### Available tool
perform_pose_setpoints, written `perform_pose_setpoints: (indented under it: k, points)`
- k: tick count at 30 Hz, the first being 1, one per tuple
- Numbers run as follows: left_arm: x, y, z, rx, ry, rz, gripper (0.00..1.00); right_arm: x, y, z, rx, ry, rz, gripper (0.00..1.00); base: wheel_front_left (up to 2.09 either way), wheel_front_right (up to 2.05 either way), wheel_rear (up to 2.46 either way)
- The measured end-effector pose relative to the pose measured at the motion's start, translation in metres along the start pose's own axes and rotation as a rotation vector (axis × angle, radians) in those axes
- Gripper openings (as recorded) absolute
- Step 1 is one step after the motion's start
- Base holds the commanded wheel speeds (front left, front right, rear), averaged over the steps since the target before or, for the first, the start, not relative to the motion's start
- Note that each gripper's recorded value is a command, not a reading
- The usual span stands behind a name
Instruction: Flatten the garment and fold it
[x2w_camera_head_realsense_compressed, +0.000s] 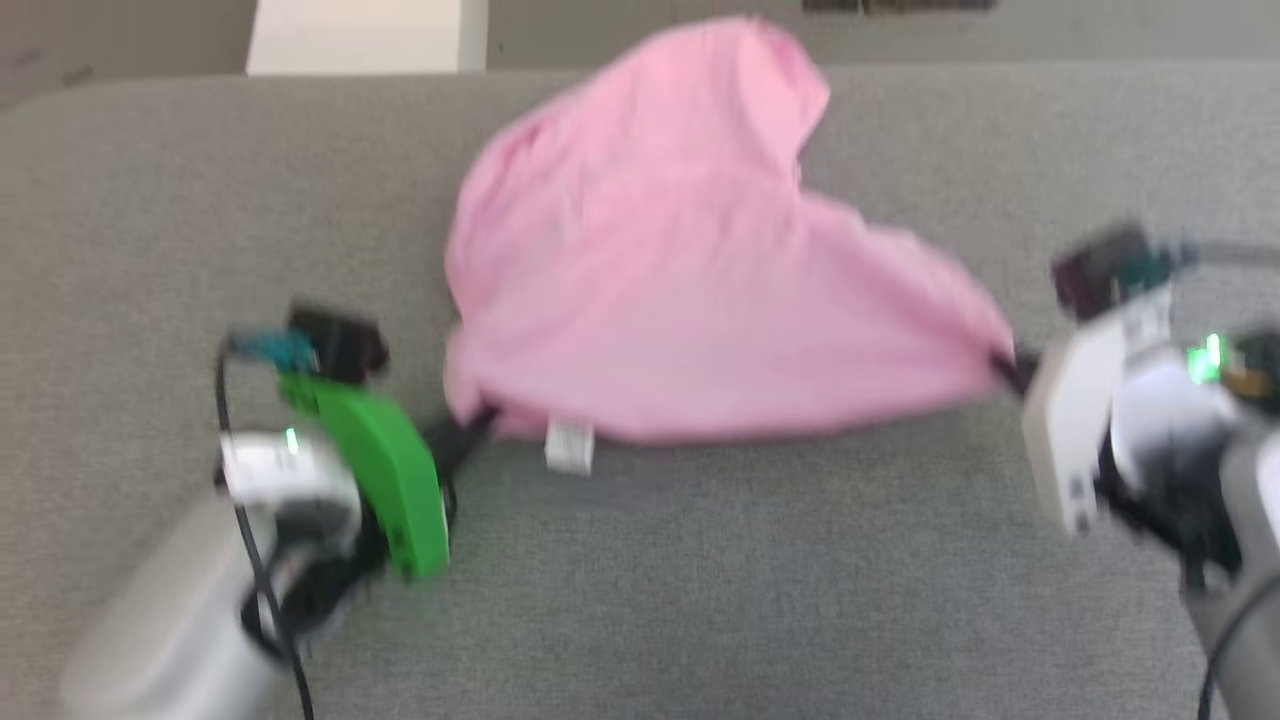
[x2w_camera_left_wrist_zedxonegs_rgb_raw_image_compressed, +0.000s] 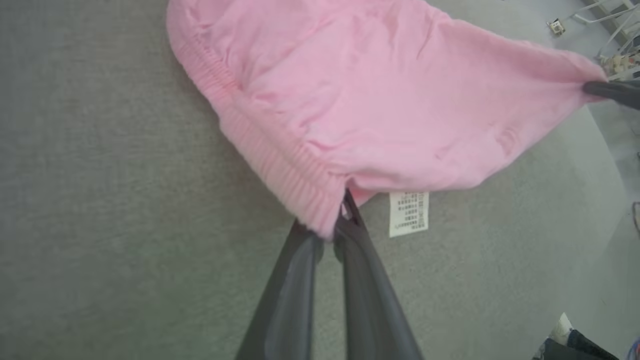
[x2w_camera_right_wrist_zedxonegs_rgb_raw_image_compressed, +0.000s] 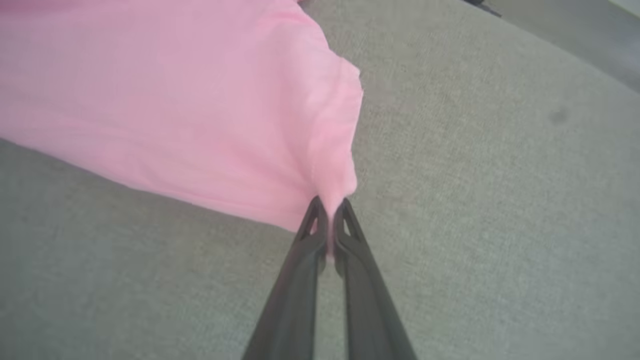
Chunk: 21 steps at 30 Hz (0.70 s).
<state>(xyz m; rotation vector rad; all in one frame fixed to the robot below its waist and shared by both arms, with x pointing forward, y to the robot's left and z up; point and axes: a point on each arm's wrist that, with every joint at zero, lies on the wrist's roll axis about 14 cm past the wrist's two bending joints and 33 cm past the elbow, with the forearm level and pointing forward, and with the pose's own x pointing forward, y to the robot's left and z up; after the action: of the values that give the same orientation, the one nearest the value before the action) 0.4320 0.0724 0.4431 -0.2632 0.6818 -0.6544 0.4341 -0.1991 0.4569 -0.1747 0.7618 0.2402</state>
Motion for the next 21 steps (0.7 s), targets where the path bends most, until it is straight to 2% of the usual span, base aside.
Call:
perform_pose_setpoints:
  k: [4,10,18,21]
  points:
    - [-0.029,-0.019,-0.041,-0.039,0.069,0.005,0.0,-0.032,0.01,-0.046,0.073,0.068,0.003,0.0,0.0,0.0,0.0]
    - [-0.064,-0.033,-0.077,-0.094,0.117,0.045,0.0,-0.064,0.038,-0.096,0.209,0.139,0.038,0.0,0.0,0.0,0.0]
    - [-0.098,-0.048,-0.119,-0.128,0.216,0.081,0.0,-0.094,0.062,-0.137,0.27,0.278,0.052,0.0,0.0,0.0,0.0]
    - [-0.099,-0.062,-0.119,-0.14,0.192,0.046,0.0,-0.099,0.057,-0.129,0.259,0.255,0.032,0.0,0.0,0.0,0.0]
